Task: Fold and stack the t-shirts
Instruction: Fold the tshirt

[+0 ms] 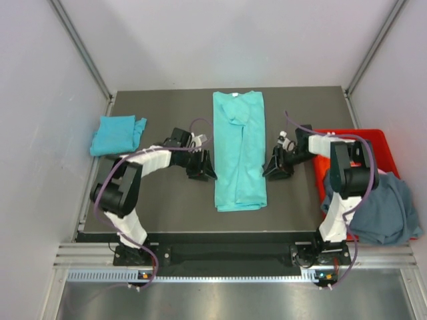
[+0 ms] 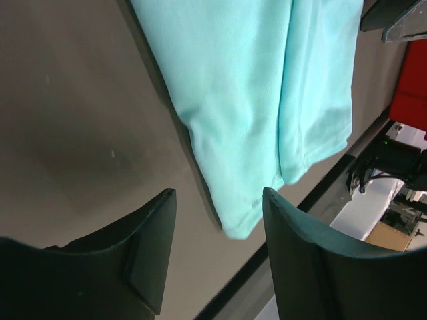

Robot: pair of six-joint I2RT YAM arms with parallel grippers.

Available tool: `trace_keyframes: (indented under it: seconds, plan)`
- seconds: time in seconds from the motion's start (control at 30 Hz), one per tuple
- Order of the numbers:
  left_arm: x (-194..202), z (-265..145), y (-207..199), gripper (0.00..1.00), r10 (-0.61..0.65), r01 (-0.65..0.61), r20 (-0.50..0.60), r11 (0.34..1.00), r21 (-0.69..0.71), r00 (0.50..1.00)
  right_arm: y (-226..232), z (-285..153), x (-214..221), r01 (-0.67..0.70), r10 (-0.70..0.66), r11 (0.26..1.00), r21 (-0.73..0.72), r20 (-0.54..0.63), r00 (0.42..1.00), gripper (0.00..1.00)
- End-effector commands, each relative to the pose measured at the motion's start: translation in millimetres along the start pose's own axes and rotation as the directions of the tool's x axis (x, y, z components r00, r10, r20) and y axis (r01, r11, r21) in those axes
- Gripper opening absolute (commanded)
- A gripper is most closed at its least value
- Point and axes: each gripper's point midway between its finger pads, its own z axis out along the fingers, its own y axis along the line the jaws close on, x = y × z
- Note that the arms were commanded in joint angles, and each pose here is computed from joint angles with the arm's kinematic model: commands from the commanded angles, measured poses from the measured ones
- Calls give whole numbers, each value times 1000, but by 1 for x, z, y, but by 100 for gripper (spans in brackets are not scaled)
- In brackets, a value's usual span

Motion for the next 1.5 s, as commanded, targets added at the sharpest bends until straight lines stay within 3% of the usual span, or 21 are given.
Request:
trace_keyframes:
  seconds: [0.0, 0.23, 0.6, 0.87, 1.07, 1.2, 1.33, 1.37, 1.47]
  plan:
    - [4, -19, -11, 59, 20, -21, 79, 1000, 16, 997, 1, -13, 12, 44, -46, 998, 34, 46, 998, 45]
    - [27, -12, -1, 58, -38, 37, 52, 999, 19, 998, -17, -7, 35, 14, -18, 996, 91, 47, 999, 53]
    - [53, 16, -8, 49, -39, 41, -47, 998, 37, 998, -8, 18, 60, 47, -43, 996, 82, -57, 997, 52]
    - [63, 22, -14, 44, -31, 35, -78, 998, 47, 997, 3, 15, 72, 76, -74, 993, 90, -24, 997, 52]
    - [69, 27, -20, 31, -17, 25, -104, 997, 72, 994, 6, 13, 73, 83, -82, 993, 82, -14, 997, 42]
    - [71, 30, -24, 28, -12, 23, -121, 996, 88, 993, 6, 15, 71, 83, -82, 994, 75, -22, 996, 31]
    - [74, 29, -25, 24, -10, 21, -129, 996, 91, 992, 6, 17, 69, 80, -78, 995, 66, -37, 996, 26]
    - [75, 29, -25, 18, -10, 22, -130, 996, 90, 991, 6, 18, 69, 83, -80, 995, 62, -39, 996, 22]
    - [75, 26, -26, 15, 3, 8, -120, 996, 90, 993, 7, 20, 71, 88, -85, 994, 58, -50, 995, 19]
